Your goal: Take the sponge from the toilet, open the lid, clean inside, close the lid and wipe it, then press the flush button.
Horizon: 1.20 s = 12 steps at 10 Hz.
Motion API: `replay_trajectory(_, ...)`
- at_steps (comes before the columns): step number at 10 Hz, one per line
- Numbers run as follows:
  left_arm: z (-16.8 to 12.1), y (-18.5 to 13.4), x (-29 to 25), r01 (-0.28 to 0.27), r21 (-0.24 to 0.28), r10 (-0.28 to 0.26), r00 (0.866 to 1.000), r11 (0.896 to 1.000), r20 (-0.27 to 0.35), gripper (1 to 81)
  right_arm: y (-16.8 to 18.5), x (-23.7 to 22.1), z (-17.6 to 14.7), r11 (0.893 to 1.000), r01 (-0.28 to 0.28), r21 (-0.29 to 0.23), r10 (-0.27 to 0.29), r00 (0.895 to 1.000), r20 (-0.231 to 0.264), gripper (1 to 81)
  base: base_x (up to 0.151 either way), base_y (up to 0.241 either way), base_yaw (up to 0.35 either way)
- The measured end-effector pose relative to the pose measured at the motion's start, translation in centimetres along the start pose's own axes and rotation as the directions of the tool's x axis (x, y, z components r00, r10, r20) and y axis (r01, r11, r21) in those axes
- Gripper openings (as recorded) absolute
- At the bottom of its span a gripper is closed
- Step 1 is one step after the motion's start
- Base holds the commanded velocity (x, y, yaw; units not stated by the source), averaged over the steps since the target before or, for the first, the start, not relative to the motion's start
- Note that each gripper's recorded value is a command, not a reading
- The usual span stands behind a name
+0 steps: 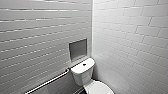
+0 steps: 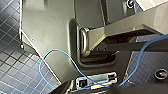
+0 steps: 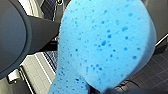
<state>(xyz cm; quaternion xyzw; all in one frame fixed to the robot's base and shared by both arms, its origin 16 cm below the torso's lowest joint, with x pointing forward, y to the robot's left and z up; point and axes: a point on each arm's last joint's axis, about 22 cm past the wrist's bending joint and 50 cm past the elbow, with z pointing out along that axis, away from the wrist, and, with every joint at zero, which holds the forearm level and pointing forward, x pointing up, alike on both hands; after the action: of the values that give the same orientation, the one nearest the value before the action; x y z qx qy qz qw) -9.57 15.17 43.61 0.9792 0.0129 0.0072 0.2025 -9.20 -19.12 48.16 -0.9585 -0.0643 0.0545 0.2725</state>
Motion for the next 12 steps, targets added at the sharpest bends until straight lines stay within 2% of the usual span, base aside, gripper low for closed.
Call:
replay_trajectory(2,0.0,-0.3,1.4,-0.006,0.006,0.007,1.0,1.0,-0.016,81.1,0.3,1.5,0.0,1.0,0.008,-0.004,-0.008,1.0,-0.026,1.0,0.077,0.0,0.0)
replay_trajectory(4,0.0,-0.1,0.9,-0.004,0.001,0.004,1.0,1.0,-0.008,81.1,0.3,0.8,-0.1,1.0,0.005,-0.003,-0.005,1.0,-0.013,1.0,0.08,0.0,0.0)
replay_trajectory(12,0.0,0.0,0.9,-0.005,0.0,0.005,1.0,1.0,-0.01,81.1,0.4,0.5,-0.2,1.0,0.005,-0.005,-0.005,1.0,-0.01,1.0,0.107,0.0,0.0)
